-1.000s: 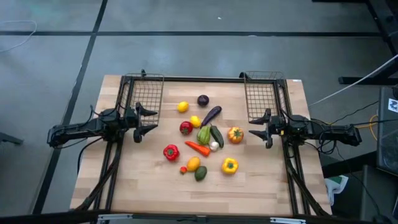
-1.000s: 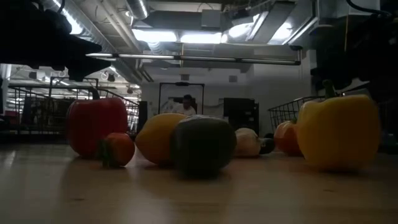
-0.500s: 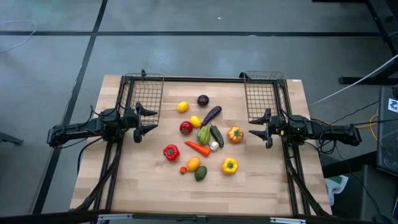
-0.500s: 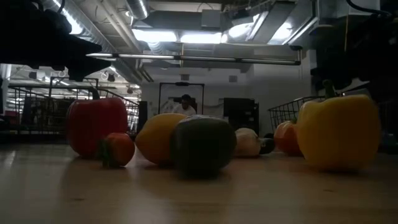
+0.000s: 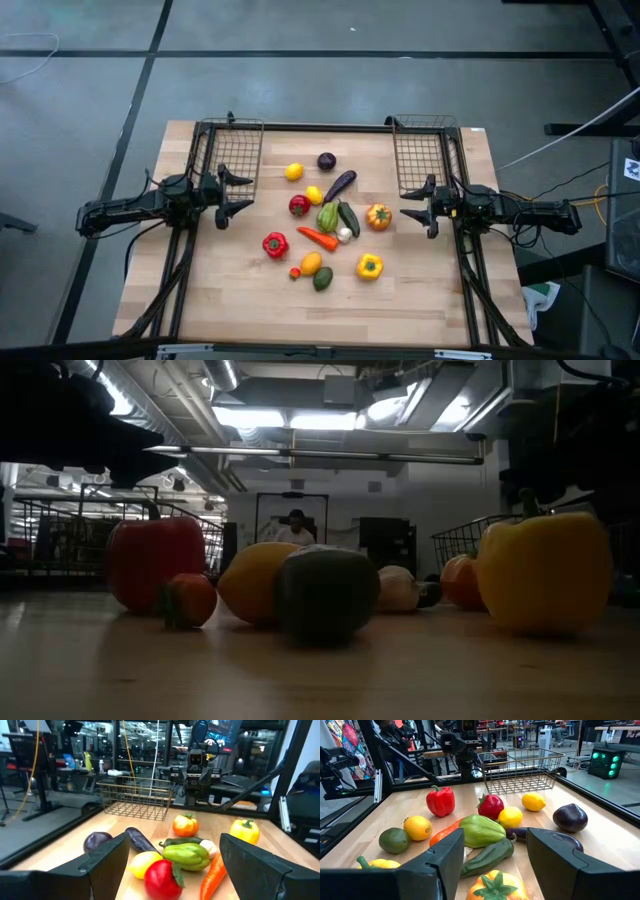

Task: Sort produce into baskets
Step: Put the red bell pepper into the left gold wire basket

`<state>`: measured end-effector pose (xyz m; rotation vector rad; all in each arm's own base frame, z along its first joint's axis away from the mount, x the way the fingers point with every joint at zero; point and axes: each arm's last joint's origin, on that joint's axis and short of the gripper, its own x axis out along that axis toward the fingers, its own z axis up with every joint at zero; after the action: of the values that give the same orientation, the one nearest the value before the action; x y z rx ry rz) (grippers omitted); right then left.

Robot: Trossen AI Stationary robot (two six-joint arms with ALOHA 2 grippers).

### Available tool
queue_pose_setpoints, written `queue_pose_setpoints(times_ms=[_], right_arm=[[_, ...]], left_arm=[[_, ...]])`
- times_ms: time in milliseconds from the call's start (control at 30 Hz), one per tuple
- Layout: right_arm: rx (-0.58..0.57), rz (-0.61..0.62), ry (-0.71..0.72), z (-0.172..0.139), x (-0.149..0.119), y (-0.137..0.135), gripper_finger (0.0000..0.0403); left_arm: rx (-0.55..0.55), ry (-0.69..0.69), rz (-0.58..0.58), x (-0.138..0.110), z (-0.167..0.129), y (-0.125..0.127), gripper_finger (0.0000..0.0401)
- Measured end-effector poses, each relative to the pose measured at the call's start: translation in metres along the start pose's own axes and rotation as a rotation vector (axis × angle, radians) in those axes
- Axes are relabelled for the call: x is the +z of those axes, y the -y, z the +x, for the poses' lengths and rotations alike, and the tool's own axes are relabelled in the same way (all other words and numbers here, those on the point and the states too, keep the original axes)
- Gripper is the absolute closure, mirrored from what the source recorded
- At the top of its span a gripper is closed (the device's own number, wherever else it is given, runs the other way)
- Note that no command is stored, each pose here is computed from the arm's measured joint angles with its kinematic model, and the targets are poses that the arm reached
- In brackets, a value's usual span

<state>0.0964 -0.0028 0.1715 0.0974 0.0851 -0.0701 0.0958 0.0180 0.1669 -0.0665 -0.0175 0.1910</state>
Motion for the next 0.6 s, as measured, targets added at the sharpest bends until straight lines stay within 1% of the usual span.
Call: queue_pose_setpoints(times_ms=[200,367,600], right_arm=[[0.0,0.0,0.0,0.0,0.0,0.0,0.0189],[0.0,0.0,0.0,0.0,0.0,0.0,0.0189],[0.0,0.0,0.0,0.0,0.0,0.0,0.0189]], left_arm=[[0.0,0.001,-0.01,0.0,0.0,0.0,0.0095],[0.0,0.001,0.014,0.0,0.0,0.0,0.0095],[0.0,0.002,0.015,0.0001,0.0,0.0,0.0095]])
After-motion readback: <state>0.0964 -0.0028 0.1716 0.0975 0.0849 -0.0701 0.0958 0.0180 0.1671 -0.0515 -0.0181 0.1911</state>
